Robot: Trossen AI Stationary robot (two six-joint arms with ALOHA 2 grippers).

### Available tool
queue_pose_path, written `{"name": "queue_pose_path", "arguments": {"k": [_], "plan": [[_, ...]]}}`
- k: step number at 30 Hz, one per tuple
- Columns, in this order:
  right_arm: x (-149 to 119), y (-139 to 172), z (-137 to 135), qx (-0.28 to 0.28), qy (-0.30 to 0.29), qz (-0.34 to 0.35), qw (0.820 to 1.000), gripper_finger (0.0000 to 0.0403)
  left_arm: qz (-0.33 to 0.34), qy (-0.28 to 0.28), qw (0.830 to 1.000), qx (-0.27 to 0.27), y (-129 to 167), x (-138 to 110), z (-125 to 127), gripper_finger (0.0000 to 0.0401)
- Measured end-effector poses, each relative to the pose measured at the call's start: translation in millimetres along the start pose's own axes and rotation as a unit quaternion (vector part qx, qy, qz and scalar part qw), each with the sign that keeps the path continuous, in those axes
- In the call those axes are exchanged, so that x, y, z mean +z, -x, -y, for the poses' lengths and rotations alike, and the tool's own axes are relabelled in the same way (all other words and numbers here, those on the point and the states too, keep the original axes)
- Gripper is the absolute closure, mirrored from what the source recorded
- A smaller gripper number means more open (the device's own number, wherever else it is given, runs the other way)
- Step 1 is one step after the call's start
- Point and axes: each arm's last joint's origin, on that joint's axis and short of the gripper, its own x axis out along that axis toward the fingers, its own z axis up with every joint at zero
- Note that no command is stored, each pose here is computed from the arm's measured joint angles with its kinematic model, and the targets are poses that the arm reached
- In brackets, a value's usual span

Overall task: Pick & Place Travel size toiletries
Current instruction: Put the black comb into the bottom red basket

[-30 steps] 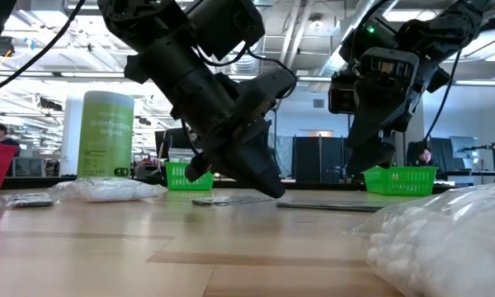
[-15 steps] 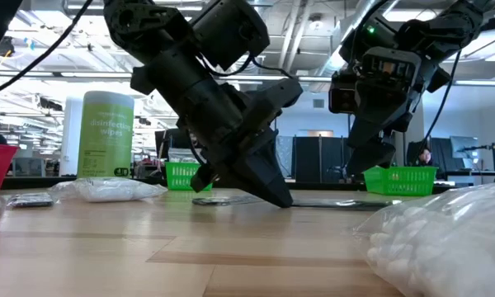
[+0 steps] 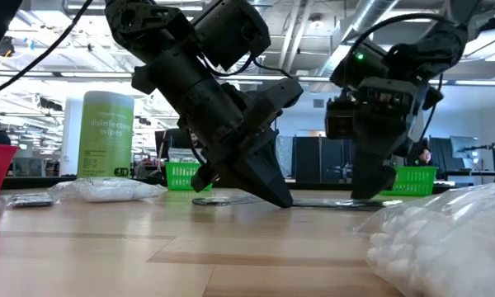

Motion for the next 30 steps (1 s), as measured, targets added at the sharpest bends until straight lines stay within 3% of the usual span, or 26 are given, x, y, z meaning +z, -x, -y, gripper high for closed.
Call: {"name": "queue_pose_path", "arguments": {"k": [4,8,19,24,30], "plan": [[-0.7,-12.3,2.2,0.051,0.005,-0.021,0.998,0.0148,0.0,0.0,1.0,0.0,-0.1,-0.1,-0.1,0.0401],[-0.8,-20.1,5.7,0.068,-0.007,-0.028,0.997,0.0148,-0.001,0.0,1.0,0.001,-0.2,-0.3,-0.2,0.0401],[13.2,-24.4,-9.8,0.086,0.009,-0.023,0.996,0.0148,0.003,-0.001,1.0,0.004,-0.4,-0.3,-0.6,0.0401],[16.5,-28.8,-20.1,0.059,0.019,-0.025,0.998,0.0149,0.003,-0.001,1.0,0.004,-0.5,-0.4,-0.7,0.0401],[17.5,-44.3,-24.0,0.058,0.021,-0.052,0.997,0.0197,0.005,-0.004,1.0,0.006,-0.5,-0.4,-1.0,0.0401]]}}
